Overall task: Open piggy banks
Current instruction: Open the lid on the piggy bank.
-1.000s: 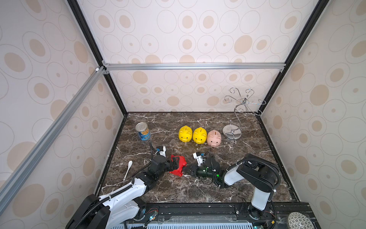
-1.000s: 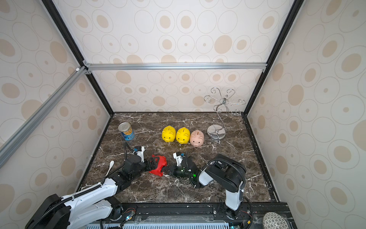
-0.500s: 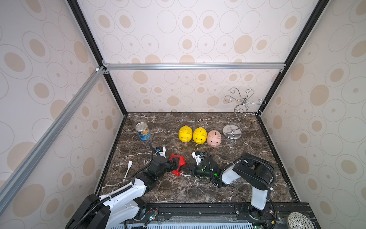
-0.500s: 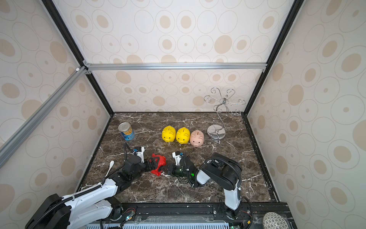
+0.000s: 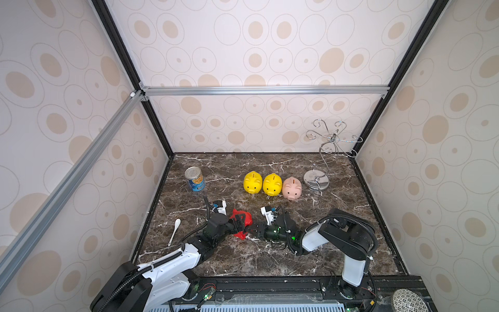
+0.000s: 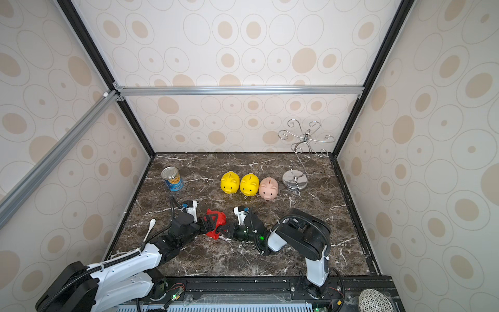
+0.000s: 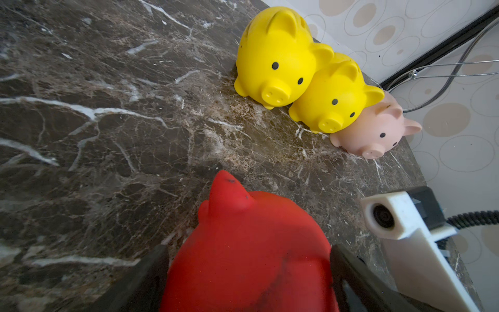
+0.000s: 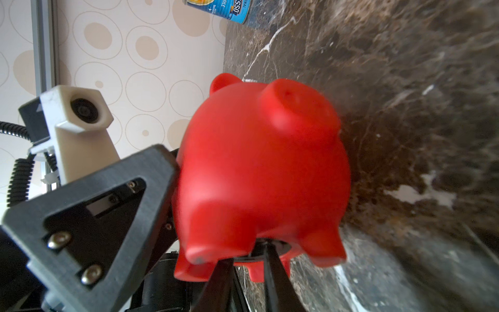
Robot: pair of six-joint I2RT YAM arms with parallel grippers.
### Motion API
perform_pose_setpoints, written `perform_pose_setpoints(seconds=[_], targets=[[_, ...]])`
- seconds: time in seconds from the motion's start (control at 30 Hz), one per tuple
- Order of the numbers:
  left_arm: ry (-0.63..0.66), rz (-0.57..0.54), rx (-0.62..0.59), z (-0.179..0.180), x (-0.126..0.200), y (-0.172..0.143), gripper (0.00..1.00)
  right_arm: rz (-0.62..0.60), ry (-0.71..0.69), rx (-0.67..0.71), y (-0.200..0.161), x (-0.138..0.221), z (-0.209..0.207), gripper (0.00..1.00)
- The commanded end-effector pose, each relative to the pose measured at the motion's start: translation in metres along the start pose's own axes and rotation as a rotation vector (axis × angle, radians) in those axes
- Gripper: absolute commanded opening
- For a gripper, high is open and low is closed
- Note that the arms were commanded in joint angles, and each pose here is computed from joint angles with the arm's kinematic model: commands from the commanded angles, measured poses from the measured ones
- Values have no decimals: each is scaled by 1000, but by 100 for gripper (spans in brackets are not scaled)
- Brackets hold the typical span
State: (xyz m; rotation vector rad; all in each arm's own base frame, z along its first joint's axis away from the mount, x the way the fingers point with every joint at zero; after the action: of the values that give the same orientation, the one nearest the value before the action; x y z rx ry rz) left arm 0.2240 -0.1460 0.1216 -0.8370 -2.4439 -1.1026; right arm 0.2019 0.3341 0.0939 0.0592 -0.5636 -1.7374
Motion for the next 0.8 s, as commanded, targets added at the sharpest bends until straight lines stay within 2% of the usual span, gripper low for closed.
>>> perform_pose_setpoints(seconds=[0.0,0.27,0.4,0.6,0.77], targets=[[42,24,6,3,-4,-6,92,-29,28,-3,2,4,10,23],[43,27,7,3,-4,-9,91,-64,4,-16,7,-4,2,27],[25,23,21,1,-4,-11,90,-60,20,-21,10,-11,4,22],[15,25,46,-1,-5,-16,90,-86,23,-55,12,-11,1,22],[10,23,47,-5,-5,-18,89,-157,44,-69,18,-8,2,21]])
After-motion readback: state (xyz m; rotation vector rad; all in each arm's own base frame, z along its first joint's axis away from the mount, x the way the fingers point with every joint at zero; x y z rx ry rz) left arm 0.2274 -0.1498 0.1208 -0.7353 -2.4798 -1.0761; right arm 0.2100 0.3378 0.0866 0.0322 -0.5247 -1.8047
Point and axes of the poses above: each gripper's point midway between its finger pads, its own x axis back along the fingers, its own z axis along the line the jaws close on, y = z × x, the point moved 6 cm from there along x, back along the fingers, and after that the axes turned 12 degrees about x, right-handed, at the moved point
